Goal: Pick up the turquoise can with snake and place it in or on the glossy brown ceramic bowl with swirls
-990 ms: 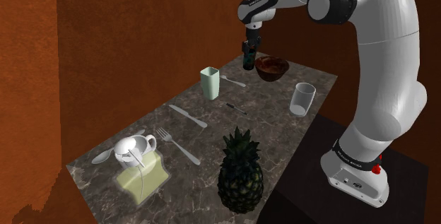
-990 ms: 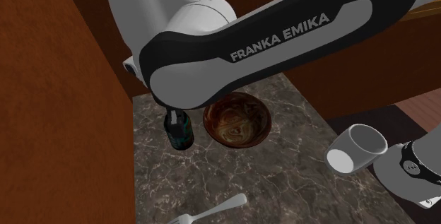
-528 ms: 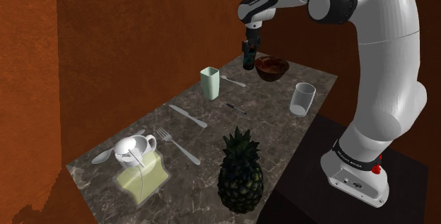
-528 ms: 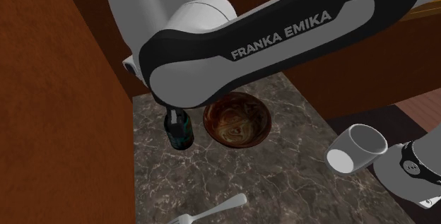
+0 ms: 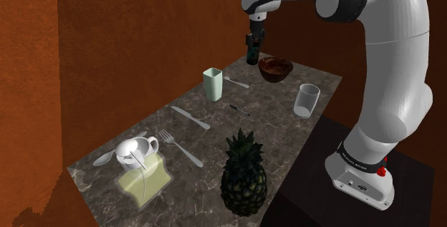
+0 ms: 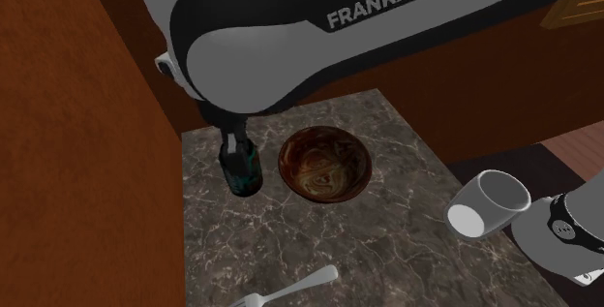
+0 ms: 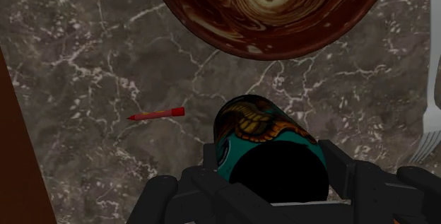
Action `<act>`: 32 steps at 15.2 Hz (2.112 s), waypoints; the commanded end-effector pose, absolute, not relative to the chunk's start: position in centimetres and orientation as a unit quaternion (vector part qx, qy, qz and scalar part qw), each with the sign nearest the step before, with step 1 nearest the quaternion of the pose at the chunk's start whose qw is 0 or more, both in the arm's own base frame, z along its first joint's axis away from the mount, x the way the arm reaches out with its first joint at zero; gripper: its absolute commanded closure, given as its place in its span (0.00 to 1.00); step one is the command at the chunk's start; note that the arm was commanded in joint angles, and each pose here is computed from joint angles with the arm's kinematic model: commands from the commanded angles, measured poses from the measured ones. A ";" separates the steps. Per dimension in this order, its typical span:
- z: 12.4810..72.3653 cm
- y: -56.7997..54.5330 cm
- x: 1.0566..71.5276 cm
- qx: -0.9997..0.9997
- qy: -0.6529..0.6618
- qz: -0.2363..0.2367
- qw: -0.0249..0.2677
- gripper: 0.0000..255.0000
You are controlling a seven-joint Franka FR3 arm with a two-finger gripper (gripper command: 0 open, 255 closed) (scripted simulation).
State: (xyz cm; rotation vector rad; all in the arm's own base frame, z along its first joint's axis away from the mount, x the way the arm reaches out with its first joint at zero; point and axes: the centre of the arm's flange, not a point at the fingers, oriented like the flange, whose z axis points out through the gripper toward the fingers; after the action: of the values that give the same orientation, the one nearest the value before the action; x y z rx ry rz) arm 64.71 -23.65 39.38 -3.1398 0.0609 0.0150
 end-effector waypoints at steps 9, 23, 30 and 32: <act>44.6 -23.7 64.7 -1.000 0.019 0.005 0.001 1.00; 52.0 -23.7 64.7 -1.000 0.019 0.005 0.001 1.00; 53.7 -23.0 56.9 -1.000 0.019 0.005 0.001 1.00; 54.2 -22.7 54.3 -1.000 0.019 0.005 0.001 1.00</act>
State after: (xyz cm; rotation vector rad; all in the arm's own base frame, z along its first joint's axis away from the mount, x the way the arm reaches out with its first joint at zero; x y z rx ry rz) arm 55.64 -22.56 53.91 -3.1400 0.0614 0.0148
